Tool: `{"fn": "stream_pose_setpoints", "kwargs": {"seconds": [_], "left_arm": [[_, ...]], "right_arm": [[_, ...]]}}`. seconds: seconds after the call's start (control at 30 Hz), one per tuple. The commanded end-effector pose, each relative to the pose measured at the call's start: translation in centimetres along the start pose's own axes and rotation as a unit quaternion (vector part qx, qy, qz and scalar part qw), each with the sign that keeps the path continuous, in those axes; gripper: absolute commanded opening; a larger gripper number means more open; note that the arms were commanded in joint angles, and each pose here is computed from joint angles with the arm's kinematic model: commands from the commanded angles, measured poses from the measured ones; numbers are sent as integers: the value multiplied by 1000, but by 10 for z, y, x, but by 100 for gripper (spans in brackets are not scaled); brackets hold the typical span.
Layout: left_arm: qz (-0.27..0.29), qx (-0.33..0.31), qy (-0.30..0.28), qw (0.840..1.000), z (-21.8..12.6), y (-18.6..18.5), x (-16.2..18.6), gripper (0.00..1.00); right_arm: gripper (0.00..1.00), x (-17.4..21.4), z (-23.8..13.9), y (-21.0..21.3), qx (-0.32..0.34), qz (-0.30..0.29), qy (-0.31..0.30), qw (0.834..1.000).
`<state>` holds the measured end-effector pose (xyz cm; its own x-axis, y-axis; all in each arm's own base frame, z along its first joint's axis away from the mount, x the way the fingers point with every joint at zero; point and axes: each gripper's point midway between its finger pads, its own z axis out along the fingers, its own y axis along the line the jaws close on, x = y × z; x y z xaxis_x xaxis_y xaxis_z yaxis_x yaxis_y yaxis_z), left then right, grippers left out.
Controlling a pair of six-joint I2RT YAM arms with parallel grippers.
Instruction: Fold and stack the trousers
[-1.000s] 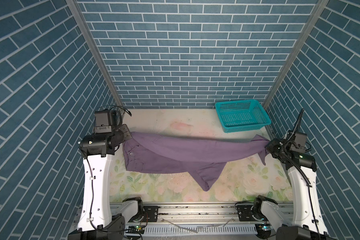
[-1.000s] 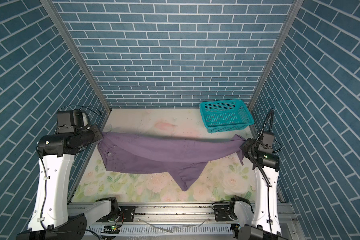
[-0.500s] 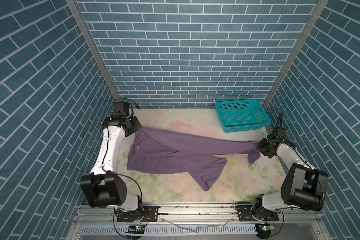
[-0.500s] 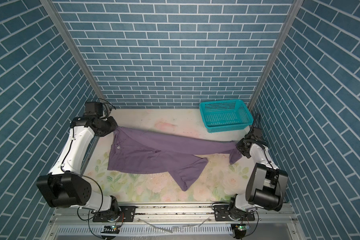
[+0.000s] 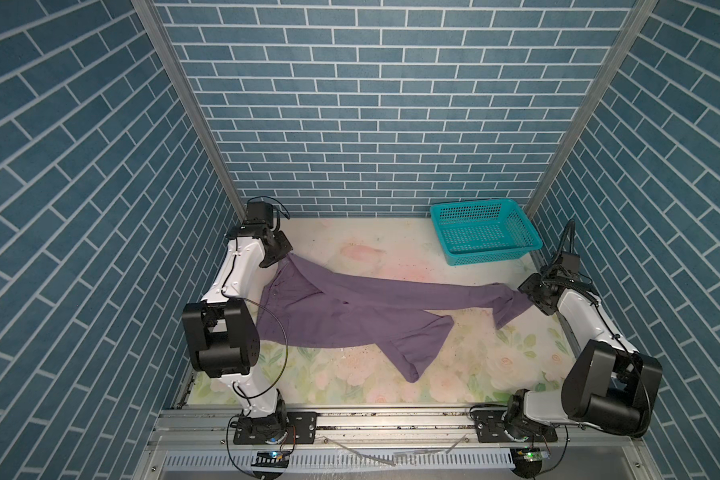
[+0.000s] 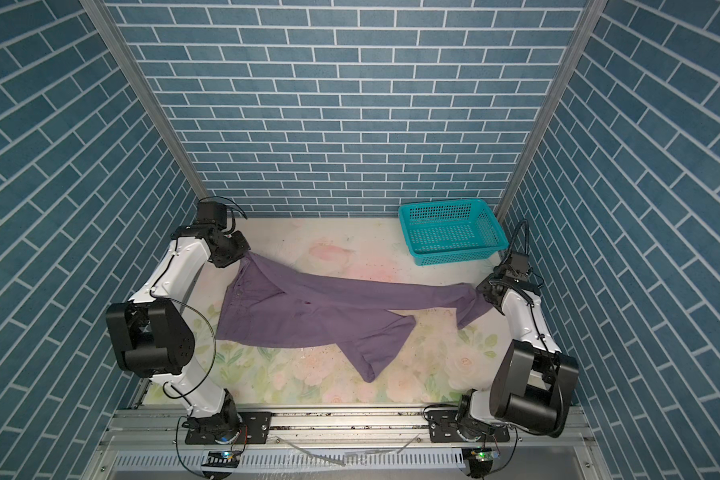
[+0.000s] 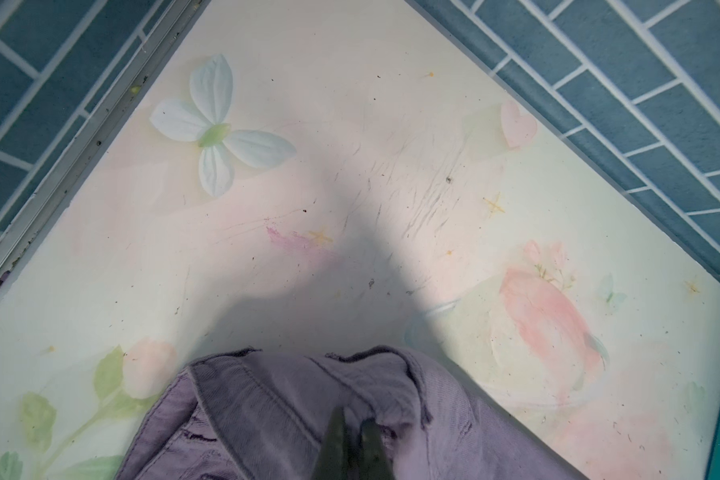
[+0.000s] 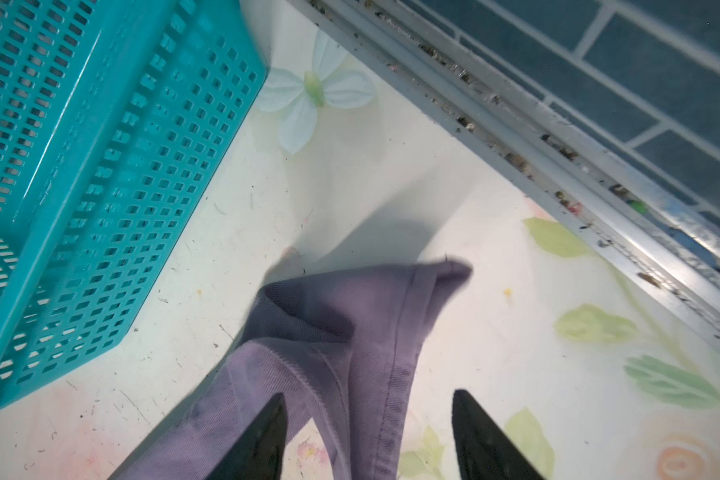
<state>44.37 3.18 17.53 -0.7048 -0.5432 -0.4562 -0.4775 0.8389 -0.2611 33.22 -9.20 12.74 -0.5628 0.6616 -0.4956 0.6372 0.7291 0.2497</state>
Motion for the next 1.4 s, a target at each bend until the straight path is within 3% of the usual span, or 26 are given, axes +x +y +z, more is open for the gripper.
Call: {"fn": "stream_pose_setpoints", "kwargs": {"seconds": [0.0, 0.13, 0.33, 0.63, 0.7, 0.77, 0.8, 0.83, 0.87, 1.17, 1.37], "left_arm": [[-2, 6, -12, 1000, -1, -4, -6, 0], [2, 4, -9, 1000, 1, -2, -3, 0], [2, 14, -4, 1000, 1, -3, 3, 0], [8, 9, -2, 1000, -5, 2, 9, 0], [8, 9, -1, 1000, -6, 2, 10, 0], [9, 9, 0, 1000, -7, 3, 11, 0], [10, 8, 0, 1000, -8, 3, 11, 0], [11, 8, 1, 1000, -10, 3, 12, 0], [11, 8, 0, 1000, -11, 4, 12, 0], [-7, 9, -16, 1000, -33, 17, 12, 0], [-63, 2, -3, 998, -33, 50, 19, 0]], "right_arm": [[68, 20, -20, -27, 67, -40, 1, 997], [69, 57, -23, -30, 44, -46, 36, 997], [69, 118, 9, -9, -6, -58, 111, 992], [68, 139, 49, 13, -42, -49, 160, 985], [59, 138, 55, 18, -50, -47, 165, 984], [35, 131, 55, 25, -59, -46, 162, 984], [17, 126, 53, 29, -64, -47, 158, 984], [2, 118, 48, 32, -67, -47, 150, 985], [0, 110, 43, 35, -69, -48, 141, 986], [0, 4, -66, 28, -72, -28, -16, 997], [0, -44, -153, 2, -50, 12, -146, 988]]}}
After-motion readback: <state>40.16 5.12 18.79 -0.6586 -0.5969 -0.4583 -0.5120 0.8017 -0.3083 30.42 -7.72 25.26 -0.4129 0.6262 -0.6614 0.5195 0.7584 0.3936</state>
